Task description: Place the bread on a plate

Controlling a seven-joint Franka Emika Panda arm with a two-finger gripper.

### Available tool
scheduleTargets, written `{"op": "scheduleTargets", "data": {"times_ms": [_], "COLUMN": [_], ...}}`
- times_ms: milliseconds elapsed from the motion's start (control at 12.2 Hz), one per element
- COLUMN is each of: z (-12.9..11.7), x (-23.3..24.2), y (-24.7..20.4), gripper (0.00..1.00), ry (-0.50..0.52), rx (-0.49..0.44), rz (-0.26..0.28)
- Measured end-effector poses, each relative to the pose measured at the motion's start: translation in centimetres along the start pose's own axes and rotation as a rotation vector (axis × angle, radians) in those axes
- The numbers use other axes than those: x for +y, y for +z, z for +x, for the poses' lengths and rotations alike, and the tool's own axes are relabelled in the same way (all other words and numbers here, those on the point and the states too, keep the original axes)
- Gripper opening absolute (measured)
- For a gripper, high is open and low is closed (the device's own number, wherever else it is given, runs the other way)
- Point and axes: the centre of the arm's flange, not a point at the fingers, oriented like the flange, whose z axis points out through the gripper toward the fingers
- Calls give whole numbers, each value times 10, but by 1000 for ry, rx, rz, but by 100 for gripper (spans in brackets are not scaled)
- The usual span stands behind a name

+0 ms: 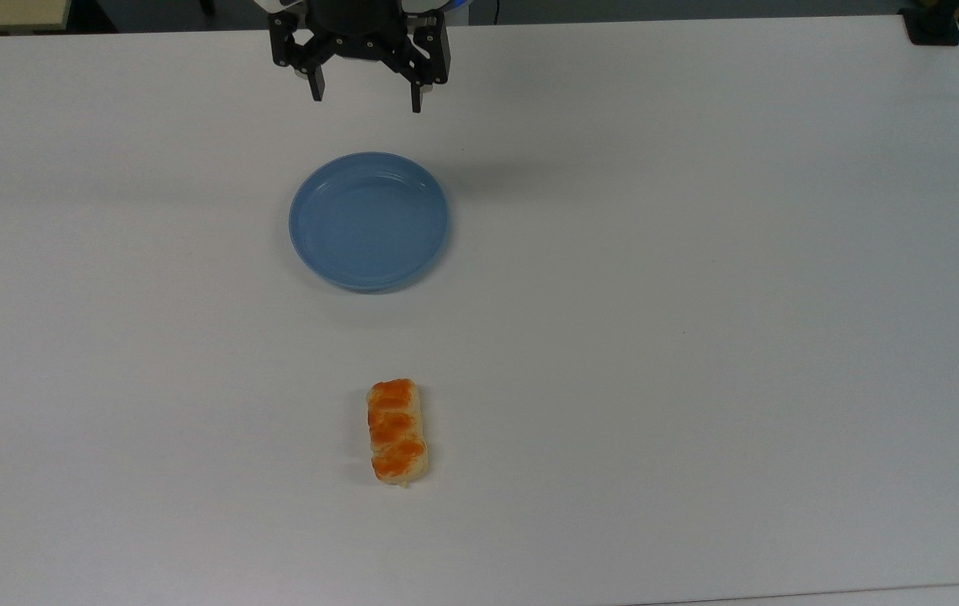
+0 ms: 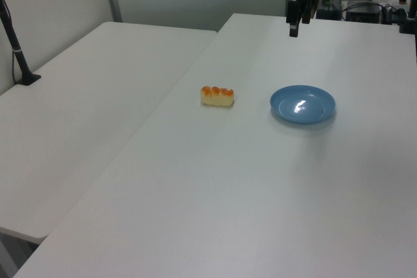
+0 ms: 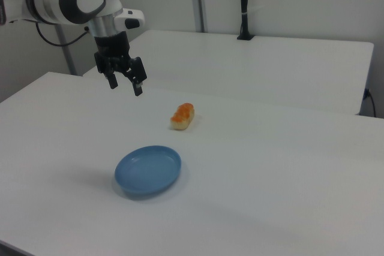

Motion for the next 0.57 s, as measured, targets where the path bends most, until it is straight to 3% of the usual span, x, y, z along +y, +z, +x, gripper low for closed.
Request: {"op": "scheduleTargets", "data": {"times_ms": [572], "z": [2], "x": [3], "y": [0], "gripper": [100], "ry": [26], "rx": [2], "rz": [0]}}
